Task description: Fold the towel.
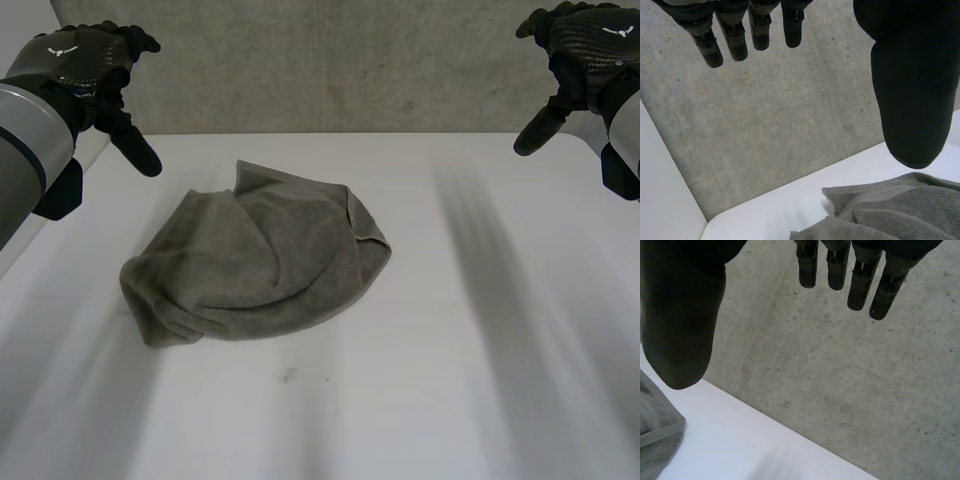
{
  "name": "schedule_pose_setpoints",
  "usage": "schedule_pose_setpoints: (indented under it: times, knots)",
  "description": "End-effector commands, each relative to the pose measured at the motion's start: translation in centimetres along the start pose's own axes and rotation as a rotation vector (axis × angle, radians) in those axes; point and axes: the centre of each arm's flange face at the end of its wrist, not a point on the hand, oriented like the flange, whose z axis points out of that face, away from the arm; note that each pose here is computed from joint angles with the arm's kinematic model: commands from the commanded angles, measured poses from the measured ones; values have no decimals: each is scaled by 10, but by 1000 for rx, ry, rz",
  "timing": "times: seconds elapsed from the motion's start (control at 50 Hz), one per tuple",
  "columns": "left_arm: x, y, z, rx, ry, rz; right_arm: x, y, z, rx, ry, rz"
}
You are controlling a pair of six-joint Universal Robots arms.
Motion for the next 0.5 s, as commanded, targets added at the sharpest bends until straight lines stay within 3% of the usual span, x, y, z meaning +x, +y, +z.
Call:
schedule_pose_setpoints:
  times: [0.02,0.14,0.28,0.5]
  knots:
    - [1,6,4,-15,7,9,-7,4,0,-3,-36,-15]
    - [0,24,23,-37,4,21,-23,39,15,-90,-125,-102]
    - [-3,98,59,-231,-7,35,-70,76,36,-113,-294,-167]
    - [-4,174,56,-426,-10,49,-135,146,85,-118,-470,-170]
